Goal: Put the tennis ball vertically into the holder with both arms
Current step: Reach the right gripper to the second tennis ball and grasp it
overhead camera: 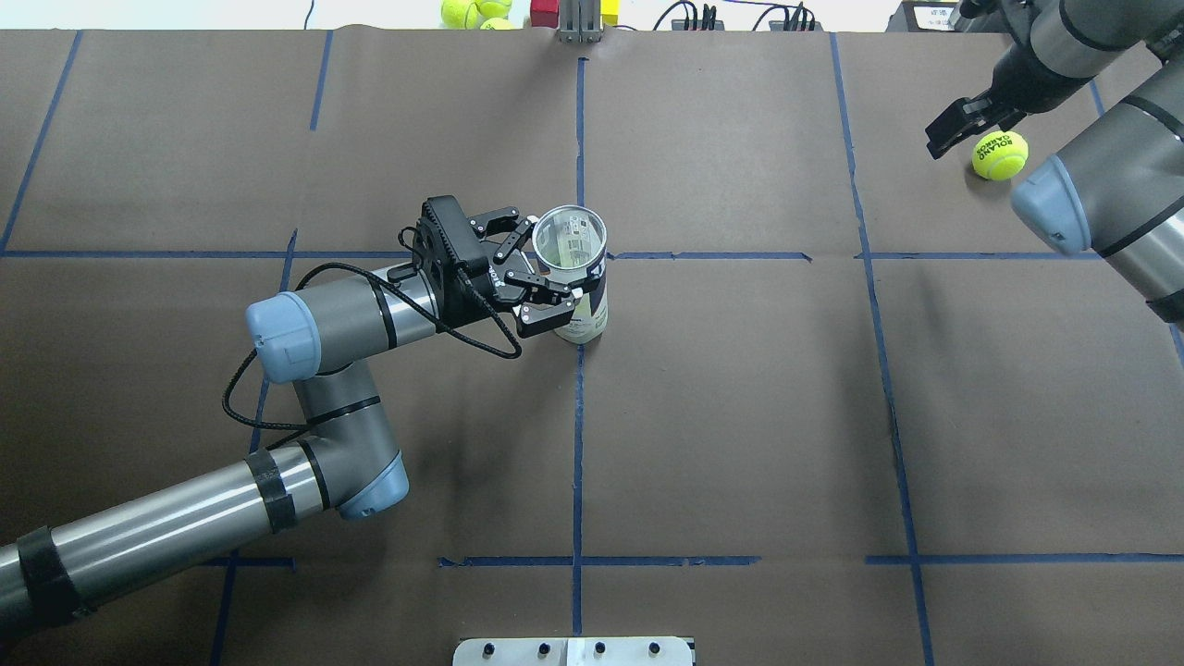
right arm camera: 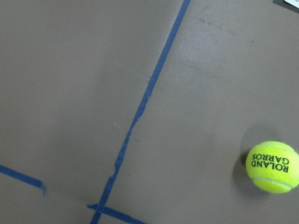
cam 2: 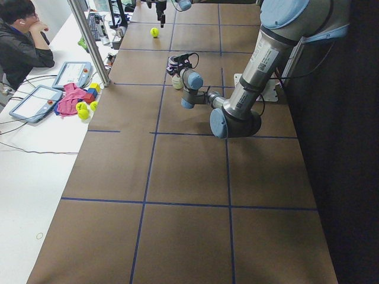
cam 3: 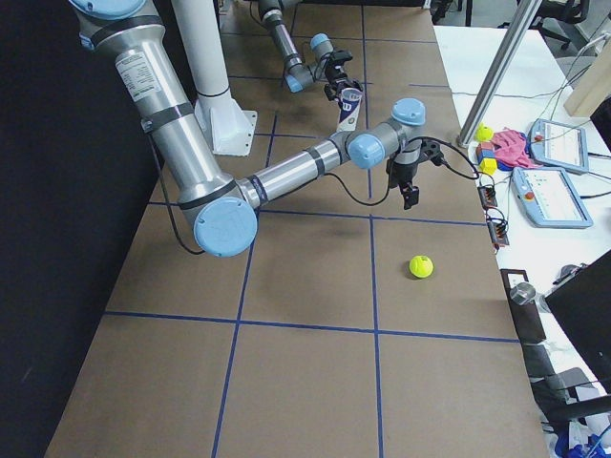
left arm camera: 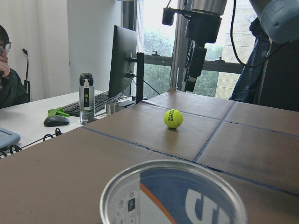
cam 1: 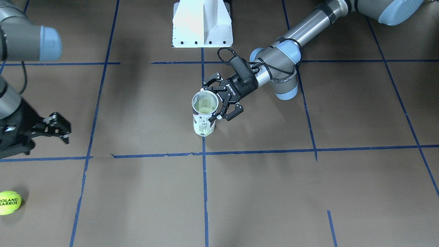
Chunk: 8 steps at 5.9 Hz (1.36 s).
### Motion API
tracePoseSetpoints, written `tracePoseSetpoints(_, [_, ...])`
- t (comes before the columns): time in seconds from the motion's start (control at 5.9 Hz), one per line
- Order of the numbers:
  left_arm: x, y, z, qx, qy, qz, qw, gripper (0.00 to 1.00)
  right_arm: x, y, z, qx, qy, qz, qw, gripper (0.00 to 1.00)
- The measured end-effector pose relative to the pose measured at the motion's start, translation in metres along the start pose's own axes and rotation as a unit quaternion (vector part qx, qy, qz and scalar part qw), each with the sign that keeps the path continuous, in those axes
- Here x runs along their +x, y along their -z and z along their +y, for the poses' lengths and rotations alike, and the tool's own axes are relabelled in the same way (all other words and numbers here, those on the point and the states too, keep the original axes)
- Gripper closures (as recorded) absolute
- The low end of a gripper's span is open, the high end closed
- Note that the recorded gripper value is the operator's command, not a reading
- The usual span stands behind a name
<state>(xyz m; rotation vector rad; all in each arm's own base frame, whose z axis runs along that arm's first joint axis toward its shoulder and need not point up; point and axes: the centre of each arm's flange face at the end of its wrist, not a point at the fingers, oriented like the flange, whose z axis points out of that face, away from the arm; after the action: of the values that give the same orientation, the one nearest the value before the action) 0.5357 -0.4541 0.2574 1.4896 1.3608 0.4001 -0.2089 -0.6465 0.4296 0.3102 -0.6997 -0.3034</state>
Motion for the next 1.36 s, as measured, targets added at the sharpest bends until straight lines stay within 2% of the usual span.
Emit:
tracePoseSetpoints(0.17, [0.0,0.001,0.001,-0.001,0.0,0.0,1.0,0.16,0.038,-0.024,0.003,0.002,0.022,0.006,0.9997,0.01])
tracePoseSetpoints(0.34, [0.0,0.001,0.002,-0.001,0.0,0.0,1.0,0.16,0.072,-0.04,0.008,-0.007,0.048,0.015,0.9987,0.01])
tracePoseSetpoints(0.68, [0.0,0.002,0.002,-0.001,0.0,0.0,1.0,0.16,0.112,-0.08,0.016,-0.013,0.08,0.03,0.9962,0.01])
tracePoseSetpoints(0.85, [0.0,0.002,0.002,-0.001,0.0,0.001,1.0,0.16,0.119,-0.097,0.015,-0.007,0.09,0.035,0.9953,0.01])
tracePoseSetpoints(1.36, [0.002,0.002,0.003,0.0,0.001,0.002,1.0,0.16,0.108,-0.117,0.007,-0.011,0.1,0.049,0.9937,0.03])
